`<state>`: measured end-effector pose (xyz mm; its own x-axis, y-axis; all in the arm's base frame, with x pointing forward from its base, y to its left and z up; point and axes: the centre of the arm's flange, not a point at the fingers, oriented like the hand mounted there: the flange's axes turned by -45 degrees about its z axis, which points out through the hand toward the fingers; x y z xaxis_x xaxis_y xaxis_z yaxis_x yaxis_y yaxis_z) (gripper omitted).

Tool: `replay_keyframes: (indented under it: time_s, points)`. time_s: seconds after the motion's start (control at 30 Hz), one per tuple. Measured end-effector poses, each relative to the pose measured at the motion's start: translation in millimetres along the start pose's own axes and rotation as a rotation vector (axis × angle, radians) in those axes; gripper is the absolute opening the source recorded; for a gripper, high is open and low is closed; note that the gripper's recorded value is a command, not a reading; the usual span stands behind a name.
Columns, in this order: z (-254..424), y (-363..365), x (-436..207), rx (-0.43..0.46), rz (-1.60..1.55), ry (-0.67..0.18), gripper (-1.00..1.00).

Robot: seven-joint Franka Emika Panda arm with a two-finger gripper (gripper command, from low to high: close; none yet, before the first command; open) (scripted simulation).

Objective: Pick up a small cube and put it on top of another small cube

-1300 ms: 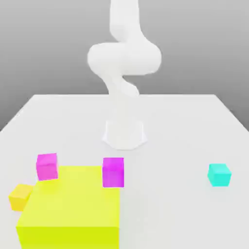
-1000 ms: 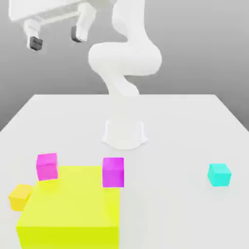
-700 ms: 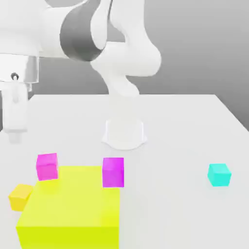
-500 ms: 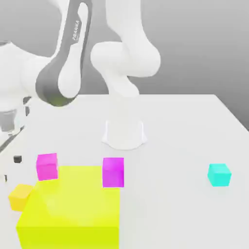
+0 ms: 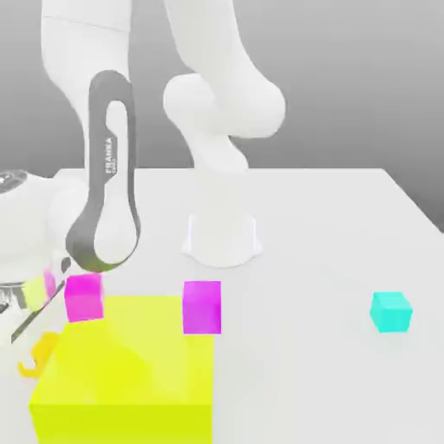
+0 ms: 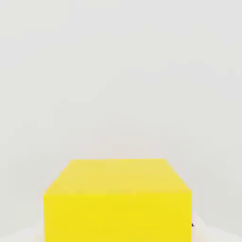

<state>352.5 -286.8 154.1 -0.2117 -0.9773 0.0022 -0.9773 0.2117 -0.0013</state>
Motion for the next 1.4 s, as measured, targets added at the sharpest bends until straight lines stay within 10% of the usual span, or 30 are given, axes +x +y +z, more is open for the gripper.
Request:
replay_keyframes:
  time_s: [0.6, 1.03, 1.4]
  points:
    - [-29, 10, 96, -0.112, -0.412, -0.06, -1.0]
    - [-119, -40, -11, -0.028, -1.16, -0.216, -1.0]
    - [-192, -2, -196, 0.002, -1.279, -0.113, -1.0]
